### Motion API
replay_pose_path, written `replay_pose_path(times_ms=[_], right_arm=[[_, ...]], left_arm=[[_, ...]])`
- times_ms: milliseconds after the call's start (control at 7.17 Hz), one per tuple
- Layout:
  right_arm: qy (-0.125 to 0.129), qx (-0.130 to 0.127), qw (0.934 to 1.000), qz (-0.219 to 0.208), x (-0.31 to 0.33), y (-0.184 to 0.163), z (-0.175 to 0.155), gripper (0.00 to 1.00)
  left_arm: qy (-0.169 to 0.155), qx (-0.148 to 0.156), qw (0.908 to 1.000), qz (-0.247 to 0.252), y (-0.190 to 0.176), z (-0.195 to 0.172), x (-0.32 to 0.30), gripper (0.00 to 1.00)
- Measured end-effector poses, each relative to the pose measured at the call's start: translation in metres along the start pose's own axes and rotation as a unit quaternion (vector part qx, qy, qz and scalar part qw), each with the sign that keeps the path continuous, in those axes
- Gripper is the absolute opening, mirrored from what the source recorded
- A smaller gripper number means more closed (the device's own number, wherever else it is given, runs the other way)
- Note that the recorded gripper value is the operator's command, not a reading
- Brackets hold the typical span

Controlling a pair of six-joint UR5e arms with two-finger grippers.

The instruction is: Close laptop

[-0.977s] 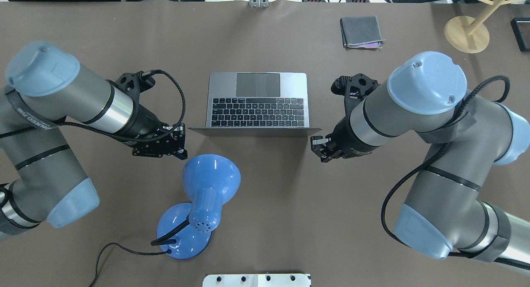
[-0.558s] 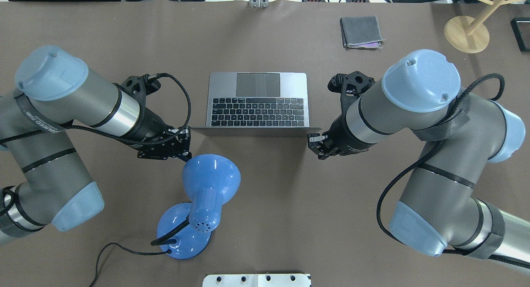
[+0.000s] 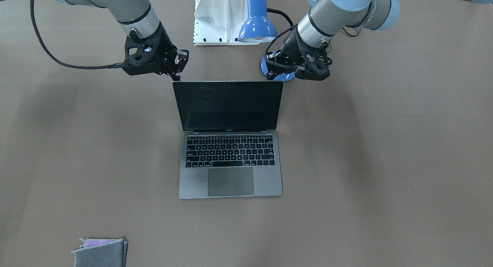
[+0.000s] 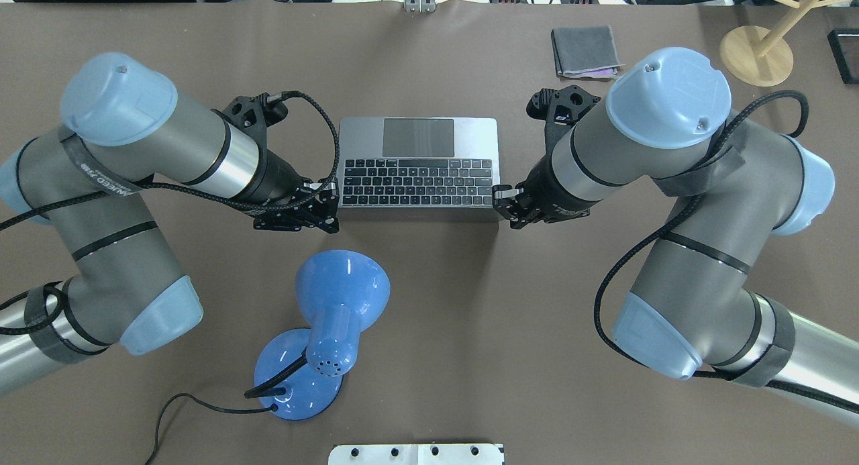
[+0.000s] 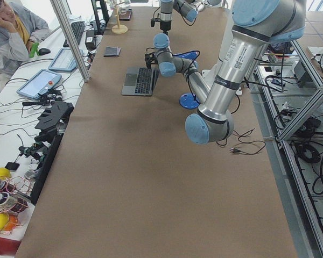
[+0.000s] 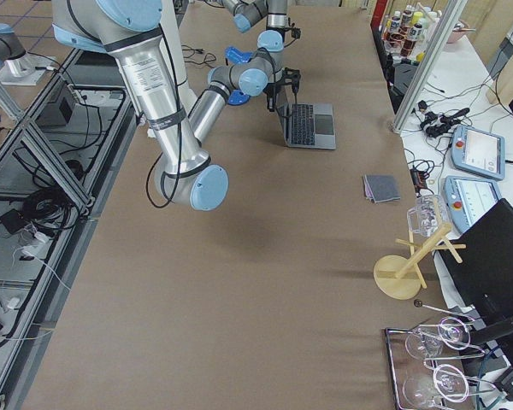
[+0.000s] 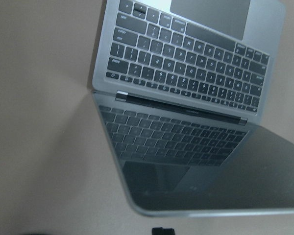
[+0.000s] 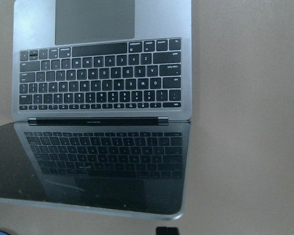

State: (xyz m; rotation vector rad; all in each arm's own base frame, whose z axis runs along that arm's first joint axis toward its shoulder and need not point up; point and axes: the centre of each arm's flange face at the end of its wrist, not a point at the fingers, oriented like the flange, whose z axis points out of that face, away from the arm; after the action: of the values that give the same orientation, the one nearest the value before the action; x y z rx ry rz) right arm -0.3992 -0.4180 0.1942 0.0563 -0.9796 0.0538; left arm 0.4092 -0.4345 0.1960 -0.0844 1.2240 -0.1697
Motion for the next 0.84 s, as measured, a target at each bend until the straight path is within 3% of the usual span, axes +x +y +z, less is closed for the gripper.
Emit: replay_pose_path(times_ms=[558,837], right_arm=[[0.007,0.017,0.9997,0.018,-0.013,-0.043,0.000,0.00],[0.010,0.028,0.9991,0.030,-0.026,-0.081,0.006,0.00]], left_arm=[[0.000,0.053,0.9985,-0.009,-0.064,-0.014,0.019,0.00],[-0.013,0.078,0.9968,-0.010,-0.093,-0.003,0.022,0.00]])
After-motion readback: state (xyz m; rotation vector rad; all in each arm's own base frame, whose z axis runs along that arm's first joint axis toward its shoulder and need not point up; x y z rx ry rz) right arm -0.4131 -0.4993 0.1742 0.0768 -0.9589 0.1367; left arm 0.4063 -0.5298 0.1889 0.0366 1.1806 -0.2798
